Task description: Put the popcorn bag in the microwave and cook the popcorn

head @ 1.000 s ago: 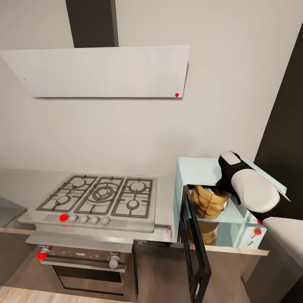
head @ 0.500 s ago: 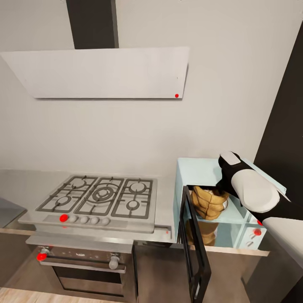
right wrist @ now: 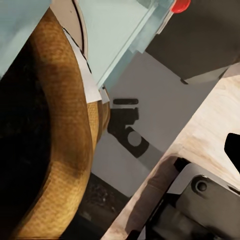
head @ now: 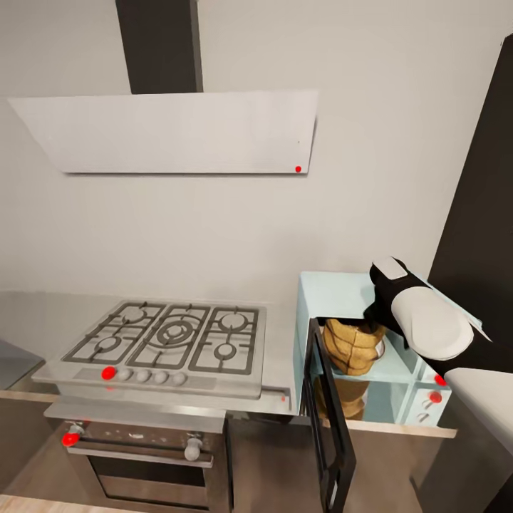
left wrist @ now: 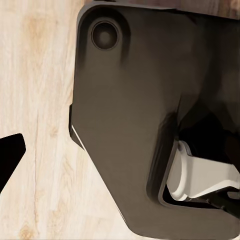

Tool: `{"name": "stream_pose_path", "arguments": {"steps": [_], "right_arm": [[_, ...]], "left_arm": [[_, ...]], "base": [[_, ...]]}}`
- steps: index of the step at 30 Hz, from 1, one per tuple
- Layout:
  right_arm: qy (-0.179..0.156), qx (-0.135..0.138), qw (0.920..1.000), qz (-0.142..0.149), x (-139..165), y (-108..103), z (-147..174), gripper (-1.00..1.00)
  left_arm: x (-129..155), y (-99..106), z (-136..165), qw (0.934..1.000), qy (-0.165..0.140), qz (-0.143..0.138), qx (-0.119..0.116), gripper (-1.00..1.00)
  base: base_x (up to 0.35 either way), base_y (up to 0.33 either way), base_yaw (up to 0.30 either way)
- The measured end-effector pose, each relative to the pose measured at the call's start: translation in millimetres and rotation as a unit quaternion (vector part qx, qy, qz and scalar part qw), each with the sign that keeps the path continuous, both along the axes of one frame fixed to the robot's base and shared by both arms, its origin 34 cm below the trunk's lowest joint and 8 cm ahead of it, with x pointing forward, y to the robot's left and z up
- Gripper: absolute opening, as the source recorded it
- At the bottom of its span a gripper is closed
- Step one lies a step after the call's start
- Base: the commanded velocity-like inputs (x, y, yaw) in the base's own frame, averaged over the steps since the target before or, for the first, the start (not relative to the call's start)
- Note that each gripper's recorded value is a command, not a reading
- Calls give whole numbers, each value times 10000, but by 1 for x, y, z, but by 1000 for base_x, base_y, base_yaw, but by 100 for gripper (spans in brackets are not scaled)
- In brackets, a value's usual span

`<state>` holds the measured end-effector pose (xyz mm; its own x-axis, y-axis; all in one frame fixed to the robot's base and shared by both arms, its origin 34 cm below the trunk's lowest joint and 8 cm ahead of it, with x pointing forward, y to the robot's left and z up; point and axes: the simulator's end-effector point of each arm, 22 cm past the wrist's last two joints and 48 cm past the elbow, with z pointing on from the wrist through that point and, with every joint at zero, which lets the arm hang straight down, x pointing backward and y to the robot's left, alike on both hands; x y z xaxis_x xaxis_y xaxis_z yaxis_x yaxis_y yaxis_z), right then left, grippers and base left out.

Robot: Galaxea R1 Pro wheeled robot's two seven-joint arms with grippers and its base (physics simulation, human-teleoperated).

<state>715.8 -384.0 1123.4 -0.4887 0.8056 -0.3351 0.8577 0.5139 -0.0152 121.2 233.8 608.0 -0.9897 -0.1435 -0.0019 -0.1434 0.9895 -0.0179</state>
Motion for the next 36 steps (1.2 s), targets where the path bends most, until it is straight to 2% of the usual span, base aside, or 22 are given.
{"name": "stream_pose_path", "arguments": {"steps": [17,24,30,33,34,35,36], "right_arm": [[-258,72,9996,-13,1,3,18,100],[-353,98,9993,25,2,6,25,100],[-761,386,9952,479,21,32,34,100],[-1266,573,9877,716,40,39,52,100],[-1452,566,9843,825,47,41,60,100],[-1609,448,9811,975,55,41,68,100],[-1734,216,9777,1167,62,40,77,100]], "left_arm": [[11,0,0,9999,-147,-2,-1,100],[15,0,0,9998,-195,0,2,100],[19,0,1,9997,-240,0,2,100],[21,0,1,9996,-265,0,2,100],[22,0,1,9996,-273,0,2,100],[22,0,1,9996,-279,0,2,100],[22,0,1,9996,-282,0,2,100]], "base": [[-4,0,0],[-281,0,0],[-335,0,12],[-335,0,100],[-335,0,112],[-335,0,57],[-335,0,37]]}}
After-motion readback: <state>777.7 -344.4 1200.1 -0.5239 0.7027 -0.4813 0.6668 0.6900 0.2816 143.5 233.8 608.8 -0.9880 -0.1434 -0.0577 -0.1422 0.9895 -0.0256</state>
